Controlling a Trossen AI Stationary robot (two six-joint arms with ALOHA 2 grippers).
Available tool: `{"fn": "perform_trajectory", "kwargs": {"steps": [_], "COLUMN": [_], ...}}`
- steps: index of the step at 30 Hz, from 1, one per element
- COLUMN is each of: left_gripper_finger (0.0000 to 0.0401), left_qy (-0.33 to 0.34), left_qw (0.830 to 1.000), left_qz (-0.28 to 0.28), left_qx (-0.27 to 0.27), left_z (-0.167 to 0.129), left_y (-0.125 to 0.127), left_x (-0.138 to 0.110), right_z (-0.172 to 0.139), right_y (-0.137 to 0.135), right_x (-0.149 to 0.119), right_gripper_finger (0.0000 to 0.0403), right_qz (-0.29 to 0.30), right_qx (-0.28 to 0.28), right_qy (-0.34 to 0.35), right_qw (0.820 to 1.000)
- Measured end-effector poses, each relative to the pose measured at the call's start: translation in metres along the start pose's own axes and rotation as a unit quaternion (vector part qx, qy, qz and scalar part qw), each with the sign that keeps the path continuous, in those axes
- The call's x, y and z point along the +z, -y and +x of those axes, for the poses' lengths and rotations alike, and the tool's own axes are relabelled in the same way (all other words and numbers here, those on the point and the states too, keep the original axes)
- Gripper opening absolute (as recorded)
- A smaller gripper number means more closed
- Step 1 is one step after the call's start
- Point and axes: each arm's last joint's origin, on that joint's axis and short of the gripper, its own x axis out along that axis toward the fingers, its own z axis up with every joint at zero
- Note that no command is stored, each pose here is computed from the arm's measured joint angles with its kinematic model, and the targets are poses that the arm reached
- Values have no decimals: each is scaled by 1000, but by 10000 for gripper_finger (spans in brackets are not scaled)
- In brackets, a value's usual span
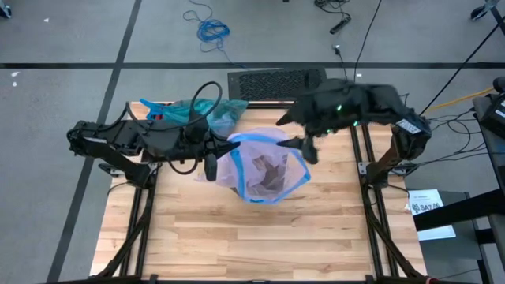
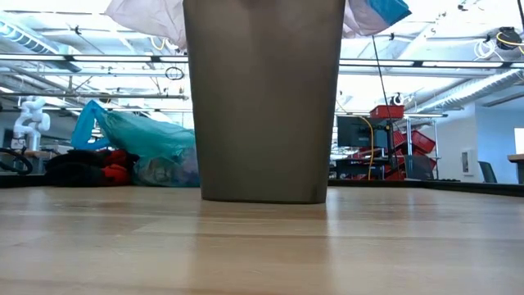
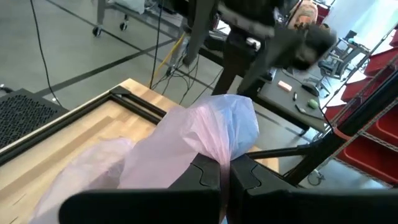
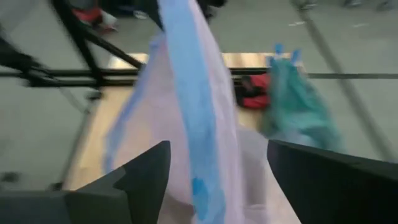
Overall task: Place trash/remove bag and relplace
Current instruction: Insert the new pink trash bag into the black trash bin
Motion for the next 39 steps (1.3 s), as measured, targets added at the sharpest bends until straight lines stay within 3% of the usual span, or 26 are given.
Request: {"fn": "perform_trajectory", "kwargs": {"steps": [4, 10, 12, 16, 17, 24, 33, 39], "left_gripper_finger": [0, 0, 0, 0, 0, 44, 141, 157], "left_qy": [-3, -4, -5, -7, -6, -22, 59, 74], "left_qw": [1000, 1000, 1000, 1000, 1000, 998, 995, 994], "left_qz": [-2, -3, -3, -2, -4, -9, 44, 61], "left_qx": [-5, -9, -9, -10, -11, -51, -68, -60], "left_z": [1, 2, 2, 2, 2, -1, -30, -41], "left_y": [-2, -3, -3, -3, -3, 0, 3, 1], "left_x": [1, 2, 2, 2, 2, 5, 44, 53], "right_z": [19, 52, 60, 69, 70, 69, 69, 68], "right_y": [-15, -18, -17, -18, -18, -16, -16, -15], "right_x": [-1, -4, -5, -7, -6, -7, -8, -9], "right_gripper_finger": [252, 215, 173, 37, 20, 2, 0, 0], "right_qz": [-32, -21, -25, -47, -51, -59, -63, -64], "right_qx": [-54, -102, -106, -104, -109, -124, -124, -124], "right_qy": [-14, -47, -56, -71, -70, -75, -81, -85], "right_qw": [998, 993, 992, 991, 990, 988, 987, 987]}}
